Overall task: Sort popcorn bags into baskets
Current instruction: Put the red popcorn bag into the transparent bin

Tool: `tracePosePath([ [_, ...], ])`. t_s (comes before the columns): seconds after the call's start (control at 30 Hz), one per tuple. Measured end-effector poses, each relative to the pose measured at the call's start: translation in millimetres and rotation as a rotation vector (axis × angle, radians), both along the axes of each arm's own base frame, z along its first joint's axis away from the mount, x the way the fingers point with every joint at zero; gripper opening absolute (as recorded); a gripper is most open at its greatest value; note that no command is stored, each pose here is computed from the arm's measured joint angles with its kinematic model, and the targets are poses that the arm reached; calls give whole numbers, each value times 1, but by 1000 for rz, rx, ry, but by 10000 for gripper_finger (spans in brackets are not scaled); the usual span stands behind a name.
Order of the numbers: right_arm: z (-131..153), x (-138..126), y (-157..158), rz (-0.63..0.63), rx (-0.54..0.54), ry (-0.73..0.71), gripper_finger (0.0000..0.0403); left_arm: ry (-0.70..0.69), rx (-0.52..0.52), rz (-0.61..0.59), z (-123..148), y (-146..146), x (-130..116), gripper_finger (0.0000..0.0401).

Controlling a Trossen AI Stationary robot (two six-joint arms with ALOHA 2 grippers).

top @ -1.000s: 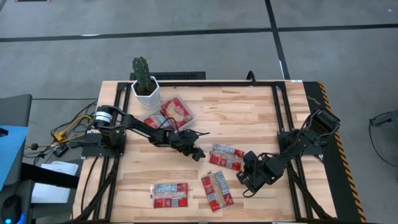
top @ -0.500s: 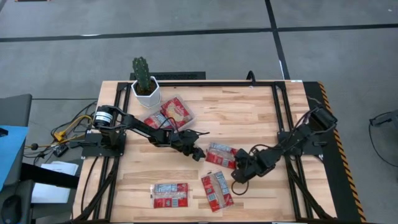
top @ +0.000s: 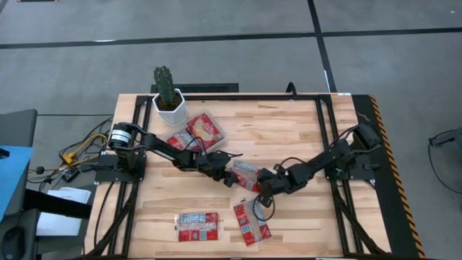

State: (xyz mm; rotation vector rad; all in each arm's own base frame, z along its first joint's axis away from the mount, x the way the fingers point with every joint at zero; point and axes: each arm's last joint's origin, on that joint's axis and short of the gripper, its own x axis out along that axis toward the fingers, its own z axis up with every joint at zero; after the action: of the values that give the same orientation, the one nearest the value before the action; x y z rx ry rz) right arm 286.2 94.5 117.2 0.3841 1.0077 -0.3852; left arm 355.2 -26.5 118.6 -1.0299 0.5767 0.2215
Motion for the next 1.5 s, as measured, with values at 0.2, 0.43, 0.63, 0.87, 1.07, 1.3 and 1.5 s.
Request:
tracePosePath([
  [0.2,6,7,3,33,-14,-25,20,7,13,40,-1,1,0,184],
  [0.43,15,2,4,17,1,-19,24,4,12,38,0,2,0,53],
  [0.63,42,-16,19,55,30,-46,18,-9,-57,-16,2,1,1,16],
  [0.87,82,-64,30,18,29,-26,24,-159,-205,-180,23,-1,13,7],
  [1.07,98,-96,33,-44,-11,-16,17,-261,-193,-317,74,12,21,5],
  [1.3,93,-108,40,-78,-31,26,27,-156,84,-337,146,50,-31,6],
  [1.5,77,-103,50,-92,-51,59,27,97,524,-243,186,67,-119,6],
])
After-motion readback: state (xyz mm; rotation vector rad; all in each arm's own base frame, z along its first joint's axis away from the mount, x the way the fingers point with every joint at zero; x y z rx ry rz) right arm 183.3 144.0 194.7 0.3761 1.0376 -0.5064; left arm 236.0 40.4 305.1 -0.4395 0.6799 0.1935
